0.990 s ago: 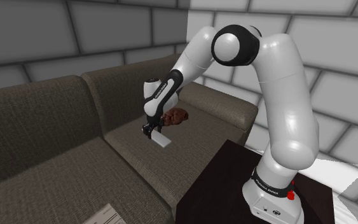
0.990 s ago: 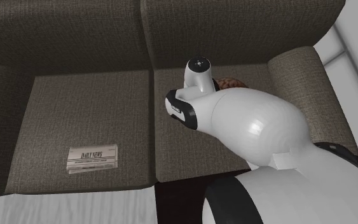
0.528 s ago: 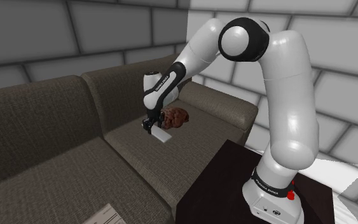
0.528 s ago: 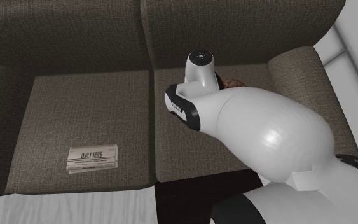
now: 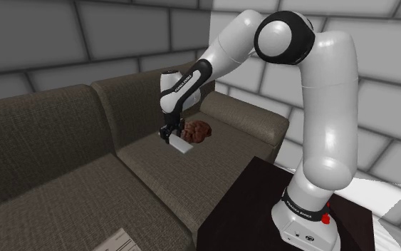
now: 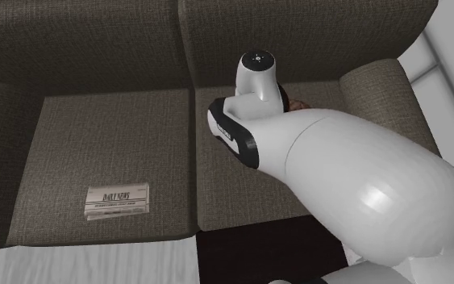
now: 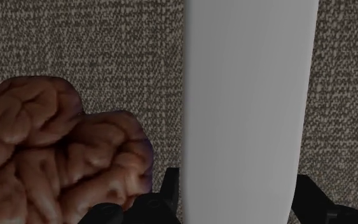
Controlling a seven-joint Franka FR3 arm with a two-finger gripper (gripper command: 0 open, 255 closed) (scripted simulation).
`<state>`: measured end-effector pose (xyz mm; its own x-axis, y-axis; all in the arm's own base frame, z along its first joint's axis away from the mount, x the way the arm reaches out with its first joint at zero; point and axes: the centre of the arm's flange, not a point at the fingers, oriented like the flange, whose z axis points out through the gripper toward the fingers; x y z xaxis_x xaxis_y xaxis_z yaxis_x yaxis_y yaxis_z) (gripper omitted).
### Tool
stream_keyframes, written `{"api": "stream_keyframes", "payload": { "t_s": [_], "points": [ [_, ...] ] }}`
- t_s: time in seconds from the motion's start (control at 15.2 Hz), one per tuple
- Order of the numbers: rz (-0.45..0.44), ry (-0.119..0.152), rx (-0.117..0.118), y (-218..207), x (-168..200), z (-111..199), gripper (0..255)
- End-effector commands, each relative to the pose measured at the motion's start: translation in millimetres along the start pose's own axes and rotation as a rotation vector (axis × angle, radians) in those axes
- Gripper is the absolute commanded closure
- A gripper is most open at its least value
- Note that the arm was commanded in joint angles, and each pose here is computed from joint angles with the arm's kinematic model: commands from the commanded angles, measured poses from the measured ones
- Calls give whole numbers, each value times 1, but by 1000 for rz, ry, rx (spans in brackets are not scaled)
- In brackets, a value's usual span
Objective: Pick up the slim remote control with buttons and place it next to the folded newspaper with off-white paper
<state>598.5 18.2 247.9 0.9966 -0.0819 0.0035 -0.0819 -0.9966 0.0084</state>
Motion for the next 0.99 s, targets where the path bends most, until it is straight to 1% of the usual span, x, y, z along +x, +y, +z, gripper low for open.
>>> {"api": "stream_keyframes", "payload": {
  "t_s": [0.0,0.92],
  "points": [
    [0,0,0,-14,-1,-5,255],
    [0,0,0,-197,-21,-9,255]
  ]
}}
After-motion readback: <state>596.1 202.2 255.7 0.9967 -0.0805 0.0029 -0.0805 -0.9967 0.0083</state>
